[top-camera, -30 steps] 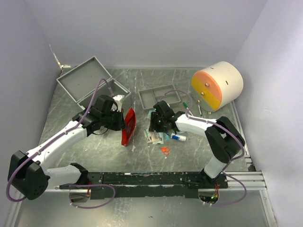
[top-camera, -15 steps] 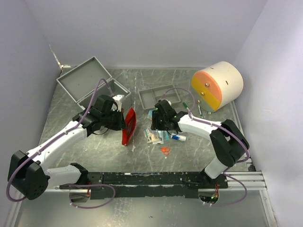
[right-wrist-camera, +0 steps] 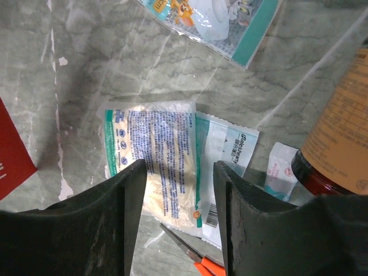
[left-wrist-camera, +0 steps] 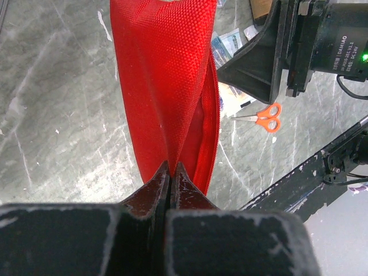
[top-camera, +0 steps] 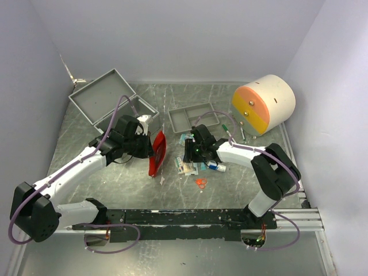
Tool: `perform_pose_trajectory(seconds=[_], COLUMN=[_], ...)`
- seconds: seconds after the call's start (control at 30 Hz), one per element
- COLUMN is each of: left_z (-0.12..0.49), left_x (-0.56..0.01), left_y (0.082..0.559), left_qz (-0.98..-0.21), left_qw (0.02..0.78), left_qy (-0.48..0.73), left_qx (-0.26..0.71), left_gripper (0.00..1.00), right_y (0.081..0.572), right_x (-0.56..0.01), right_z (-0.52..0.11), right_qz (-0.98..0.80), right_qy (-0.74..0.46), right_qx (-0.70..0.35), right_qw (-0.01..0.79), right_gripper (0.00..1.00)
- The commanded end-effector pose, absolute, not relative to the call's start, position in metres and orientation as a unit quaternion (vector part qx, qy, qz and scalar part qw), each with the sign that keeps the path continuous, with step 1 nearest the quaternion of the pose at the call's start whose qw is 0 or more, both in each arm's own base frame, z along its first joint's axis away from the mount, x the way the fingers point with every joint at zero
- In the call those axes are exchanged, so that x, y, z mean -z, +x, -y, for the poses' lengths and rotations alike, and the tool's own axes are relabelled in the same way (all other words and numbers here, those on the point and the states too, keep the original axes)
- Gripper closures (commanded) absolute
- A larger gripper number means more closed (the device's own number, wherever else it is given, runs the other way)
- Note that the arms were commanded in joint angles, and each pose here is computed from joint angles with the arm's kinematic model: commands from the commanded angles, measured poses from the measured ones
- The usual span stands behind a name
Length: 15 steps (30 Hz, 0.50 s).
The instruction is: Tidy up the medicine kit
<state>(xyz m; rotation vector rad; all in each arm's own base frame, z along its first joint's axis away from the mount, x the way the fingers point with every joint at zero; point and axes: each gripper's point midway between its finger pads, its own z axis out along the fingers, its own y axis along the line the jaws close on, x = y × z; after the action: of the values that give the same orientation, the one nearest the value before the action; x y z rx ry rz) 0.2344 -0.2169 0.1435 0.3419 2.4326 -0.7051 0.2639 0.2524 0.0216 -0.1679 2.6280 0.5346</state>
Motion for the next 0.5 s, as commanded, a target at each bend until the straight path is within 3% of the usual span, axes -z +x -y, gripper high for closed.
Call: perform_pose_trajectory(seconds=[0.0, 0.3, 0.47], left_z=[0.2284, 0.2290, 0.2290], left_x=[-0.1529, -0.1526, -0.1533], left_y=[0.2381, 0.2388, 0.2392], left_qz=[-0.901, -0.901, -0.900], left_qw=[0.298, 0.298, 0.300], left_qy=[0.136, 0.133, 0.132], left_qx=[0.286, 0.286, 0.286], left_gripper=[0.93, 0.93, 0.93], right_y=[0.2527, 0.2597, 0.2620], right_x=[-0.0086, -0.0123, -0.0156], right_z=[-0.2545, -0.2508, -0.2509], right_qz=[-0.954, -0.948, -0.946], right_qy=[-0.068, -0.060, -0.060], right_qx=[-0.216, -0.215, -0.216], right_qw=[0.198, 0.225, 0.233], right_gripper=[0.51, 0.71, 0.91])
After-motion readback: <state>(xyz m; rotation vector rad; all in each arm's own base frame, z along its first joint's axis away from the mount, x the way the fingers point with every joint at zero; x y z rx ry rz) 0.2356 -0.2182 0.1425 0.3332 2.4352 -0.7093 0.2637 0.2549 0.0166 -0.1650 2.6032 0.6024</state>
